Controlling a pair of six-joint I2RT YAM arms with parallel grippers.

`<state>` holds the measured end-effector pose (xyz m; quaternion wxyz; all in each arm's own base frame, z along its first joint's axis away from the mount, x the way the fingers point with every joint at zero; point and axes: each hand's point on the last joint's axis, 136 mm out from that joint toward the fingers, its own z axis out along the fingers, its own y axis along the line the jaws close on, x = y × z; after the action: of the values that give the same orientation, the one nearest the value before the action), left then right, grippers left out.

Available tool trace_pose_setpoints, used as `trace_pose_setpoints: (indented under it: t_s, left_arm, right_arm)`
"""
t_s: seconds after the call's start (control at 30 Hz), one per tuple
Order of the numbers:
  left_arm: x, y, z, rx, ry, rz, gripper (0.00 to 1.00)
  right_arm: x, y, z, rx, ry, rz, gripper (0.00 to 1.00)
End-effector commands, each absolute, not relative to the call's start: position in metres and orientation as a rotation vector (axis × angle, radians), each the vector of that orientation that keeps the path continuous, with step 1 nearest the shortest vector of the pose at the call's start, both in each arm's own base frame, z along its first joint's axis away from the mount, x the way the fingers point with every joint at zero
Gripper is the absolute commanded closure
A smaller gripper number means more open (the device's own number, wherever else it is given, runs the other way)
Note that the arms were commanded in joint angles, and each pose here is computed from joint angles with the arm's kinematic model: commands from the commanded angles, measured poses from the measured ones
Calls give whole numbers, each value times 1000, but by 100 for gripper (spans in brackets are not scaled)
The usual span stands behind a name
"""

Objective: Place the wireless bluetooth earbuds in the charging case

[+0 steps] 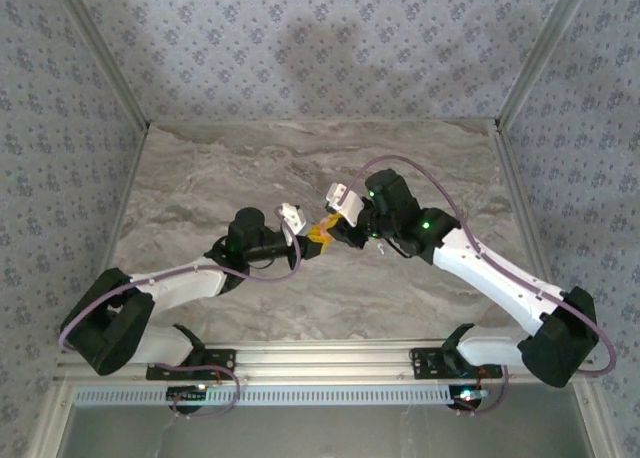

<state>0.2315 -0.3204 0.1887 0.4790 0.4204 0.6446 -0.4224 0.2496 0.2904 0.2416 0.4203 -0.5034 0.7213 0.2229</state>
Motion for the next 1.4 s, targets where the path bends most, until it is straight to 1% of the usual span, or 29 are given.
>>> trace_pose_setpoints:
  t_s: [0.0, 0.2, 0.53, 0.77, 1.37]
  left_arm:
    - [235, -329, 206, 1035, 1500, -1033, 91]
    - [235, -328, 205, 1034, 1507, -1030, 91]
    - [233, -329, 211, 1040, 1483, -1038, 91]
    - [231, -329, 214, 1038, 1469, -1042, 91]
    - [230, -327, 217, 1045, 1457, -1030, 91]
  right_arm:
    - [245, 295, 271, -1232, 1722, 595, 79]
    - [243, 294, 281, -1220, 1700, 600, 79]
    - [248, 291, 243, -1255, 1797, 560, 79]
    - [252, 292, 227, -1272, 1840, 547, 79]
    - [245, 288, 217, -1333, 1873, 530, 79]
